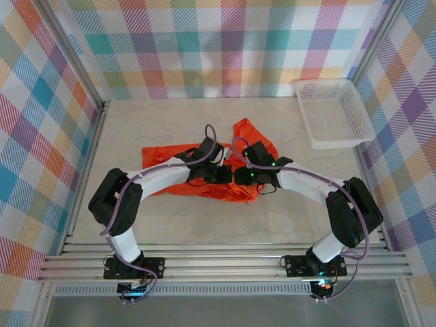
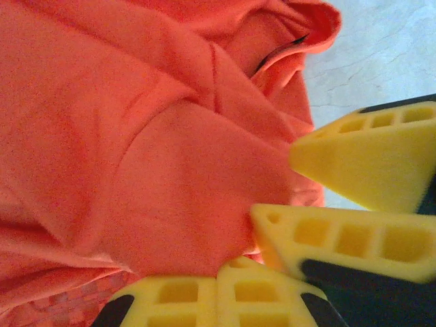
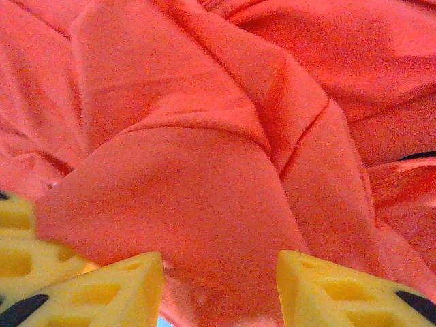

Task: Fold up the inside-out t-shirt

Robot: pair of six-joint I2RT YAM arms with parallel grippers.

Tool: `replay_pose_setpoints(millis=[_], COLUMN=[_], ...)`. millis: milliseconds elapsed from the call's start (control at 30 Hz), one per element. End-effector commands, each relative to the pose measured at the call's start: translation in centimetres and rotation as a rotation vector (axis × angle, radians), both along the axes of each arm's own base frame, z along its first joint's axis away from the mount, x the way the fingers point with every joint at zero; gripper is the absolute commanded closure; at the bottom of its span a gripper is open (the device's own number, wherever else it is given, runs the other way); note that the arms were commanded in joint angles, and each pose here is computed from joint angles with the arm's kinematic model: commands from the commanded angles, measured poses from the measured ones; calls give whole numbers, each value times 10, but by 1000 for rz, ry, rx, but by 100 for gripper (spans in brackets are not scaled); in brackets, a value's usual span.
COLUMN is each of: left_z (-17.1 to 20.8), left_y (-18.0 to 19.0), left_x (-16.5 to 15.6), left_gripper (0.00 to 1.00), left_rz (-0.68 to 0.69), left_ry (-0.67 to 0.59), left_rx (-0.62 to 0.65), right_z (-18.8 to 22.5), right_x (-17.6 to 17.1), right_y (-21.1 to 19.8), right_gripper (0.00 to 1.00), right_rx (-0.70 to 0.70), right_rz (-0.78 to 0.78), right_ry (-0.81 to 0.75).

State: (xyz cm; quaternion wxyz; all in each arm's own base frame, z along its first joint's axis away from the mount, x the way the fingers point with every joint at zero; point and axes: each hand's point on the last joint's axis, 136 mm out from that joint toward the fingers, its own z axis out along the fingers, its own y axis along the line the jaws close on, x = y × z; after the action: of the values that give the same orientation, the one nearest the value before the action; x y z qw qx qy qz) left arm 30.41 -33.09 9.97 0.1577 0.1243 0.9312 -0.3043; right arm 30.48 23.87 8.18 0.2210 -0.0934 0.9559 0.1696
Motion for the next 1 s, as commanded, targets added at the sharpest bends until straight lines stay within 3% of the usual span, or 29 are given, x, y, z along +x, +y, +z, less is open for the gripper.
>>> replay_pose_setpoints(millis=[0, 367, 667, 733, 767, 833, 867, 967], left_z=[21, 21, 24, 27, 28, 30, 30, 25], left_y=[-11, -21, -18, -18, -17, -16, -15, -10], left_x=[5, 15, 12, 12, 13, 12, 12, 11], left_gripper=[100, 100, 100, 100, 100, 100, 98, 58], left_rz=[-26, -22, -12, -11, -7, -8, -7, -5], left_ry=[-30, -15, 9, 5, 5, -2, -4, -12], left_rx=[-59, -76, -65, -68, -67, -64, -58, -44], right_z=[4, 28, 6, 3, 2, 4, 9, 30], right_x=[2, -33, -19, -9, -5, 7, 12, 24], right_y=[-2, -20, -9, -6, -5, -9, -13, -27], right_gripper=[50, 36, 40, 46, 54, 88, 100, 100], right_rx=[-3, 29, 6, -10, -13, -20, -16, 55], right_rz=[-6, 83, 106, 102, 101, 72, 53, 4], right_ry=[-45, -97, -76, -78, -79, -87, -89, -98])
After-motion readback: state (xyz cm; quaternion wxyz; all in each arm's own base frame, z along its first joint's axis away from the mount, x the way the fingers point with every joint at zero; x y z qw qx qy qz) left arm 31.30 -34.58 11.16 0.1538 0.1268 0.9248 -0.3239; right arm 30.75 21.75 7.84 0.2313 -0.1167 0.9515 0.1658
